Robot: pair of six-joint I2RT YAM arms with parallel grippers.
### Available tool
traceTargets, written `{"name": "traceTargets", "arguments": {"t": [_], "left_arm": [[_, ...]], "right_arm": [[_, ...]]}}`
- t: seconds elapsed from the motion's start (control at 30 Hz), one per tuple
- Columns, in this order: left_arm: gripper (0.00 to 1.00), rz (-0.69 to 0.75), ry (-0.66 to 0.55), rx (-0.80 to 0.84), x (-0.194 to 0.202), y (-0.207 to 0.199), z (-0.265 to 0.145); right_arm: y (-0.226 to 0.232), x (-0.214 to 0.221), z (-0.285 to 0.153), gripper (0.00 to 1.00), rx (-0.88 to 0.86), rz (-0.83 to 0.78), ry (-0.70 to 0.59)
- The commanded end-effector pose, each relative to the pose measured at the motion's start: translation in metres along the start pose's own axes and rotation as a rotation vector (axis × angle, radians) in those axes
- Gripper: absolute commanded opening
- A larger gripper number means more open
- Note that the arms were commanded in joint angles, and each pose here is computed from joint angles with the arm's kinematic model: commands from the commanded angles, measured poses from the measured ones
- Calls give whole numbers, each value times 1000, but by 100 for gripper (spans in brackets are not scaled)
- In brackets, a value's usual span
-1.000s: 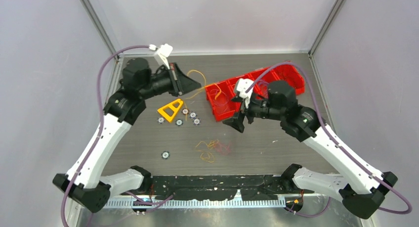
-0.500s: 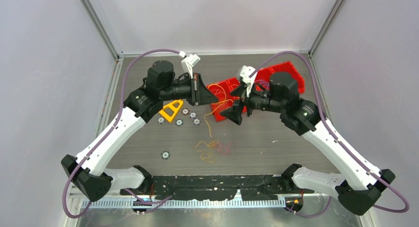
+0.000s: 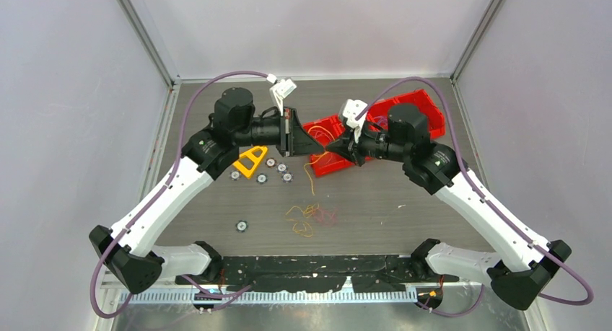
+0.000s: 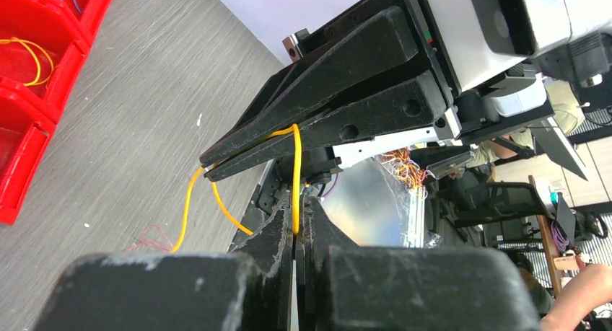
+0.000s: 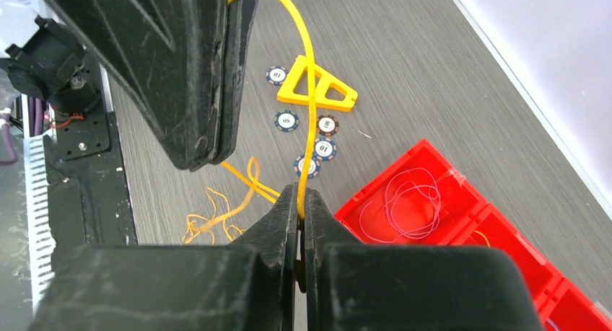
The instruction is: Untangle the cables
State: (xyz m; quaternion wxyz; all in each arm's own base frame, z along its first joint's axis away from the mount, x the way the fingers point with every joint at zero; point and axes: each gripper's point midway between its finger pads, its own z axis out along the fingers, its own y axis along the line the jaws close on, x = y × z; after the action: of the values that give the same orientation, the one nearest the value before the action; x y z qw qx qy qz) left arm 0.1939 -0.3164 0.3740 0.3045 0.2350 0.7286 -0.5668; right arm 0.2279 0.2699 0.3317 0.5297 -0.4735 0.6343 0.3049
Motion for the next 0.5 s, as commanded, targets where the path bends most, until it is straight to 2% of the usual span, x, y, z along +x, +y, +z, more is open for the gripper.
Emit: {"name": "traceTargets", "arguments": {"t": [0.0, 0.03, 0.1, 0.13, 0.17, 0.2, 0.37, 0.47], "left_arm": [[0, 61, -72, 31, -23, -14, -13], [15, 57, -88, 1, -28, -6, -15], [51, 47, -114, -52, -35, 9, -20], [78, 37, -129, -84, -39, 17, -25], [96, 34, -143, -110, -42, 25, -28], [99, 35, -155, -132, -45, 31, -33], [100, 70, -202, -227, -48, 51, -54], [100, 110, -216, -267, -46, 54, -63]], "right_arm": [[-8, -7, -17, 5, 38, -75, -20], [-9, -8, -21, 6, 49, -71, -27], [-21, -7, -27, 5, 87, -44, -25], [-34, -8, -32, 5, 127, -30, -27], [-40, -7, -33, 5, 138, -6, -25], [-57, -9, -40, 6, 187, 9, -31], [-130, -4, -53, 6, 402, 65, -29], [-170, 17, -53, 5, 525, 55, 14]]}}
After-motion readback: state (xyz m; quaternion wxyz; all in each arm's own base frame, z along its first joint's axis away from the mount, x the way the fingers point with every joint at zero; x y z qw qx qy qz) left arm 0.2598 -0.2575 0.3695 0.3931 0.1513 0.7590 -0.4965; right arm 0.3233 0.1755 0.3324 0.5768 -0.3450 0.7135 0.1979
